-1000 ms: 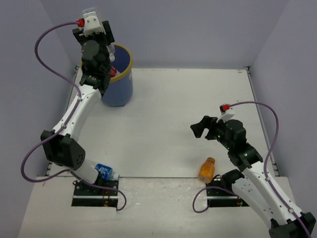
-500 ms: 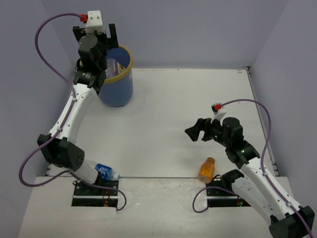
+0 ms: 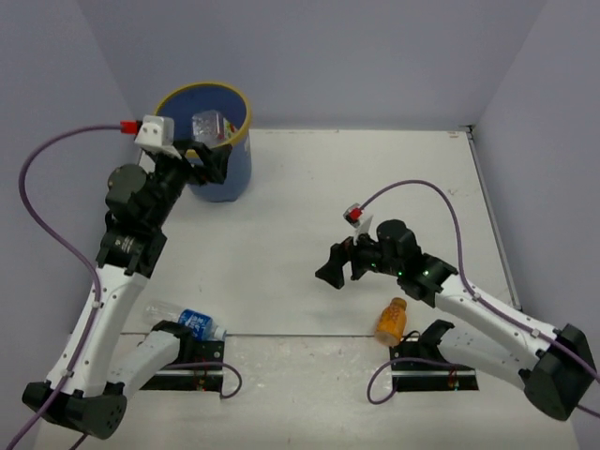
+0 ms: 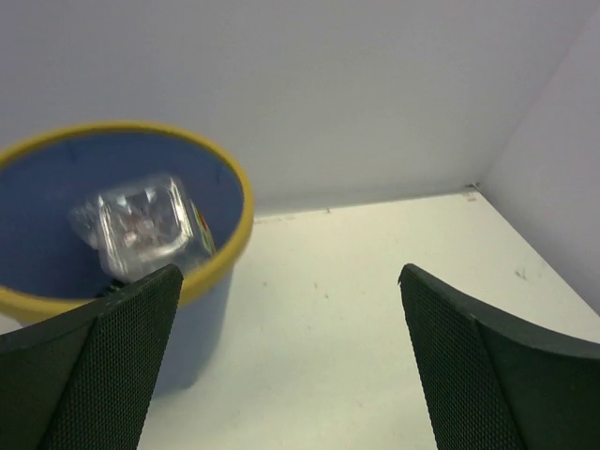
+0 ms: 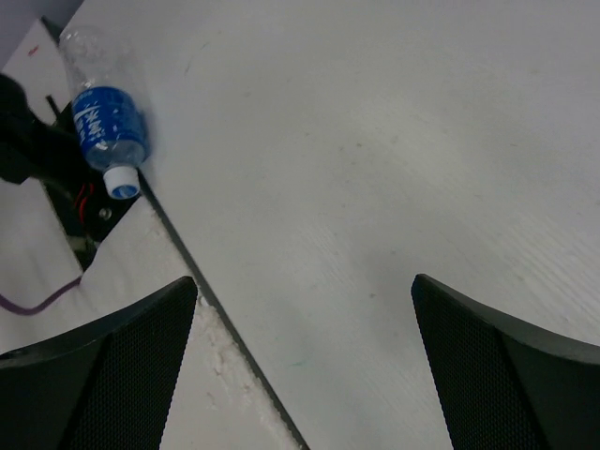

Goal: Put the plastic bottles in the bin

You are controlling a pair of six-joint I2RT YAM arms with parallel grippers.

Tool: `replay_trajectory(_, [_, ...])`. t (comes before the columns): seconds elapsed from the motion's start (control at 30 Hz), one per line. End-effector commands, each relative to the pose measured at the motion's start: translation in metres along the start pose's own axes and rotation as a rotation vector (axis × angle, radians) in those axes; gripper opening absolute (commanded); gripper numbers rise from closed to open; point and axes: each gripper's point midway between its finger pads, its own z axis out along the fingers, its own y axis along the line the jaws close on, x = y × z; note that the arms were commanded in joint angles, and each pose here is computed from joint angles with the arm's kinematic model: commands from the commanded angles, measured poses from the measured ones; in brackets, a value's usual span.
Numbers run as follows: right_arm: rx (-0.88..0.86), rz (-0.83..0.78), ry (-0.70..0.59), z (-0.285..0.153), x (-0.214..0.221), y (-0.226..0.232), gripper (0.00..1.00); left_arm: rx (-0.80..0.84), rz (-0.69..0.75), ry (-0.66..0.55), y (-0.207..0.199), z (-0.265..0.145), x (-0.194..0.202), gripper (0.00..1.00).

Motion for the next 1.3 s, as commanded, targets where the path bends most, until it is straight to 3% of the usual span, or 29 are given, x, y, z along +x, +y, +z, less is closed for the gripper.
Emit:
replay_trajectory(0.0, [-0.174,-0.182,-0.013,0.036,-0.017,0.060,0.99,0.061,-0.155,0.054,-0.010,-0.034,0.054,1.00])
replay_trajectory(0.13, [-0.349,-0.294,0.045,0.077,0.002,0.135,0.99,0.002,-0.207,0.075,-0.001,-0.053,0.073,1.00])
replay_trajectory(0.37, [-0.511,-0.371,0.116,0.159,0.035,0.220,0.99,-0.135,-0.225,0.153,0.022,-0.069,0.106,1.00])
replay_trajectory(0.6, [-0.565,-0.435,0.213,0.201,0.081,0.243,0.99,-0.188,-0.232,0.167,0.032,-0.072,0.114,1.00])
replay_trajectory(0.93, [-0.515,-0.438,0.366,0.237,0.137,0.229,0.91,-0.216,-0.240,0.165,0.036,-0.074,0.117,1.00])
replay_trajectory(1.07, [-0.481,-0.479,0.406,0.240,0.156,0.227,0.79,-0.228,-0.240,0.157,0.039,-0.074,0.116,1.00])
replay_trajectory(1.2, [-0.465,-0.477,0.388,0.239,0.155,0.228,0.39,-0.233,-0.242,0.158,0.039,-0.073,0.116,1.00])
replay_trajectory(1.27, [-0.458,-0.470,0.362,0.234,0.149,0.228,0.29,-0.233,-0.242,0.158,0.039,-0.073,0.116,1.00])
